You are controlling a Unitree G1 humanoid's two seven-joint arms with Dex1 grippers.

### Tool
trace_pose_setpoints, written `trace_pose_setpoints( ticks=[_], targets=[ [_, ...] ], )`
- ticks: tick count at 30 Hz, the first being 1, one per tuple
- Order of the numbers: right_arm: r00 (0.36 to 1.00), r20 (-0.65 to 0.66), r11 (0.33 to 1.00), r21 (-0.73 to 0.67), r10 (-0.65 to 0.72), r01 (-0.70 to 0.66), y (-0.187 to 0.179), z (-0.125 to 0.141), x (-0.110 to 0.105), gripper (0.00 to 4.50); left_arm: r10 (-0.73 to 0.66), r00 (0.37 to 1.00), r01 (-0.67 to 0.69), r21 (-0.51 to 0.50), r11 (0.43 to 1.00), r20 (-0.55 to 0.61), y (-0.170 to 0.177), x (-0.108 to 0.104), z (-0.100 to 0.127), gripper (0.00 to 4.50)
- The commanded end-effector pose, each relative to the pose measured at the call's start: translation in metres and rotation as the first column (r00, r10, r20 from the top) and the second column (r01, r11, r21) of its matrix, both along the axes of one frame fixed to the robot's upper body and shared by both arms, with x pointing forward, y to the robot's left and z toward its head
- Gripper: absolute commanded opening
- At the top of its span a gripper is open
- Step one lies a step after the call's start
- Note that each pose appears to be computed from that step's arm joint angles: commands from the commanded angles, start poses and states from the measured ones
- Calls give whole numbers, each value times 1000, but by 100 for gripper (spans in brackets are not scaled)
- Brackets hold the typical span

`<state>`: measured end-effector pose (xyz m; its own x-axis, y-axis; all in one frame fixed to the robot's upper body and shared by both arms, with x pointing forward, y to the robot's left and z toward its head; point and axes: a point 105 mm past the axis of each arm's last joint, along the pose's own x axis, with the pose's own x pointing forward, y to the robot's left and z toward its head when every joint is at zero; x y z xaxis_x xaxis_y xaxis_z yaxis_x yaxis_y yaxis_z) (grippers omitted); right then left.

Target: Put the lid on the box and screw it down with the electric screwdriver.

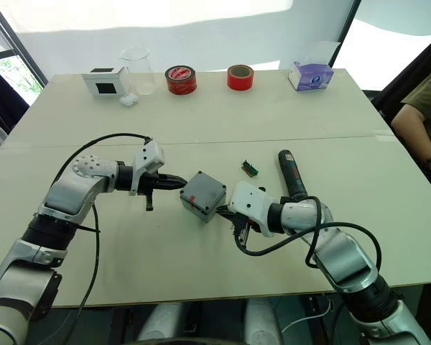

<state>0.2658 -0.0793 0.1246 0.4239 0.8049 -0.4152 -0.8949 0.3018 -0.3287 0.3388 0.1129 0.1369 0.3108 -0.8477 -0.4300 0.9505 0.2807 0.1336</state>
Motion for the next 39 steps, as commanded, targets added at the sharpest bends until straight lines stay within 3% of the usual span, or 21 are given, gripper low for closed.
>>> trace_pose_setpoints(
  ticks=[1, 39],
  targets=[
    [999, 42, 1000, 5, 12, -12, 4, 6, 2, 4, -30, 999, 30, -5, 1000, 42, -4, -2, 9, 0],
    [997, 62, 999, 7, 46, -46, 14, 7, 9, 4, -45, 997, 45, 7, 999, 57, -4, -4, 11, 0]
  ],
)
